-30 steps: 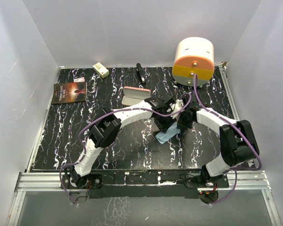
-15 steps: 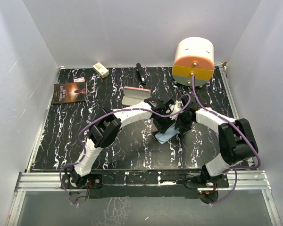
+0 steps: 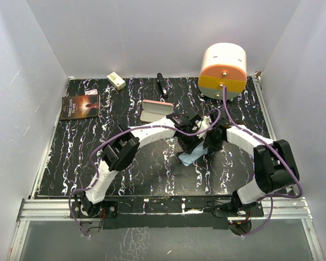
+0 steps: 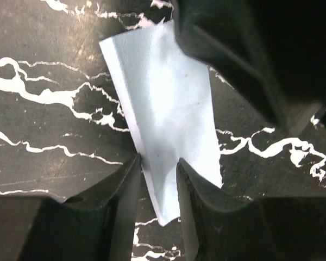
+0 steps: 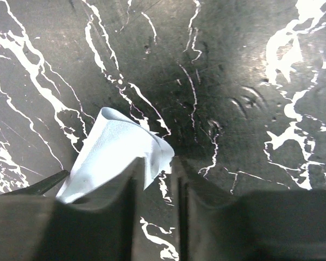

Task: Organize the sunglasses
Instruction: Fold the glasses cleaning cloth at the center of the board.

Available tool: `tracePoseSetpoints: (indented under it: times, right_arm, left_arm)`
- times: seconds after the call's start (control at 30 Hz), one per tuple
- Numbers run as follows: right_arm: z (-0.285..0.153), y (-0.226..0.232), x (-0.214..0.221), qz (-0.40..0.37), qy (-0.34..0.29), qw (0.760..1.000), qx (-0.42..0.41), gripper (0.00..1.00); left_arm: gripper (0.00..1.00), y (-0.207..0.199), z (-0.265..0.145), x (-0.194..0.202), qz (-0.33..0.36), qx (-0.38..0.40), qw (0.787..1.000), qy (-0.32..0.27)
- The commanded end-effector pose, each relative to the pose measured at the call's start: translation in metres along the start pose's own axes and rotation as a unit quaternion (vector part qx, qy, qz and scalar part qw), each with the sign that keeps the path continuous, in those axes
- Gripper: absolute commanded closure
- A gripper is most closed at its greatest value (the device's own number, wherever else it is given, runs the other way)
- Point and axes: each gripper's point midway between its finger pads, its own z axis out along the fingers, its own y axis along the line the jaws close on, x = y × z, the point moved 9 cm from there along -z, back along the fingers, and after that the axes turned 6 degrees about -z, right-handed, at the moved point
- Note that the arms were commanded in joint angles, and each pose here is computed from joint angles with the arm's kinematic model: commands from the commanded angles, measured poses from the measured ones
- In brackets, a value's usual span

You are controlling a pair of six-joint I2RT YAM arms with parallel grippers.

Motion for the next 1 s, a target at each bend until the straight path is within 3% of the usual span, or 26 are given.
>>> tracePoseSetpoints:
  times: [0.0,0.1,0.5,0.97]
  right_arm:
    - [-0.035,0.023,-0.032,-0.012,-0.102,0.993,-0.061,0.83]
    - [-0.031,0.025,-0.031,-0.013,-0.091,0.994,-0.067,0.92]
    - [-0.015,0.037,-0.035,-0.016,-0.073,0.990,-0.116,0.92]
    - [-0.010,0.030,-0.032,-0.013,-0.070,0.994,-0.082,0.92]
  left_arm:
    - [0.69,0.000,-0.002,0.023,-0.018,-0.015,0.998,0.063]
    - [0.69,0.000,-0.002,0.022,-0.017,-0.016,0.998,0.062]
    - [0.69,0.001,0.003,0.024,-0.023,-0.018,0.998,0.064]
    - [0.69,0.004,0.014,0.030,-0.032,-0.026,0.996,0.078]
